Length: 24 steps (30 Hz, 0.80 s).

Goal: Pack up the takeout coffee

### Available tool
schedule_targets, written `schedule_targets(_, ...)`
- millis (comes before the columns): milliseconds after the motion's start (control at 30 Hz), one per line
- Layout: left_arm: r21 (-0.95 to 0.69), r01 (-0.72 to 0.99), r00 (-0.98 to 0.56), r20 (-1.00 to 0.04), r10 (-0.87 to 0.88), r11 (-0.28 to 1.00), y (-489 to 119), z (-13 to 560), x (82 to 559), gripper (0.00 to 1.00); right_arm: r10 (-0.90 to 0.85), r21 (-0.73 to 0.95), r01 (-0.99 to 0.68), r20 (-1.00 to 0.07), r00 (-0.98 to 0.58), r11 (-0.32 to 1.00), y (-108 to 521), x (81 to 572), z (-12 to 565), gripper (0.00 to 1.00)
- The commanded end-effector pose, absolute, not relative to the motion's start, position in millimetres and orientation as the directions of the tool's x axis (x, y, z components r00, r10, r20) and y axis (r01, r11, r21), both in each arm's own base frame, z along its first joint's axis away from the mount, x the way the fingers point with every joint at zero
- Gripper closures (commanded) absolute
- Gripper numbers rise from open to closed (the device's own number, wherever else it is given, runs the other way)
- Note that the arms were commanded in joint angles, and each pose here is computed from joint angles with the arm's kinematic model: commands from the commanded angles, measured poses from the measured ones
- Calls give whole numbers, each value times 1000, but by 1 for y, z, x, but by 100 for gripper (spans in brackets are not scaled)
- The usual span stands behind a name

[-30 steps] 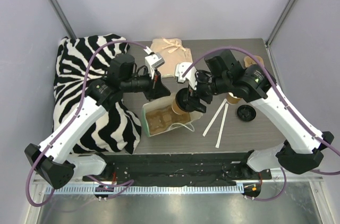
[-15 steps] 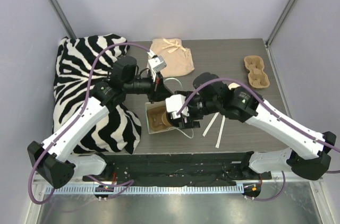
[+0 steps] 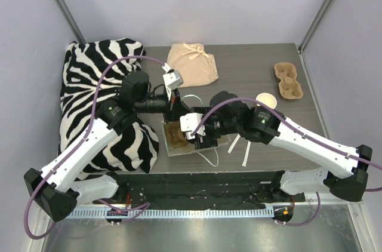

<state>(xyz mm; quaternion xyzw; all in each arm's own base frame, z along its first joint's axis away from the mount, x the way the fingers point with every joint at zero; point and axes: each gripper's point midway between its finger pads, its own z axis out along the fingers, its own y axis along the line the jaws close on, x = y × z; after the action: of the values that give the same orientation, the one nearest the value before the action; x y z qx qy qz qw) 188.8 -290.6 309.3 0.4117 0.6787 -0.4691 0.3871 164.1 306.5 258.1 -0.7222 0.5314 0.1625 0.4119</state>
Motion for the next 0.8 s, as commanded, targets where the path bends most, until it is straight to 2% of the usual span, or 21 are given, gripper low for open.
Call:
schedule_targets(0, -255, 941, -292, -944, 152, 221, -290, 321, 186, 100, -585, -424, -904, -745, 321, 44, 319, 176, 286, 64)
schedule_targets(167, -291, 920, -328, -938, 109, 264, -290, 320, 189, 100, -589, -423, -905, -742, 321, 40, 319, 167, 273, 64)
schedule_targets(300, -320, 902, -350, -935, 57, 291, -291, 321, 190, 100, -583, -482, -876, -719, 379, 25, 320, 161, 259, 65)
schedule_targets(600, -267, 912, -302, -951, 67, 312, -287, 312, 185, 100, -586, -544, -839, -676, 446, -11, 321, 159, 232, 66)
schedule_targets(767, -220, 896, -270, -959, 80, 385, -273, 310, 190, 100, -600, -540, -842, -668, 441, -18, 317, 156, 226, 67)
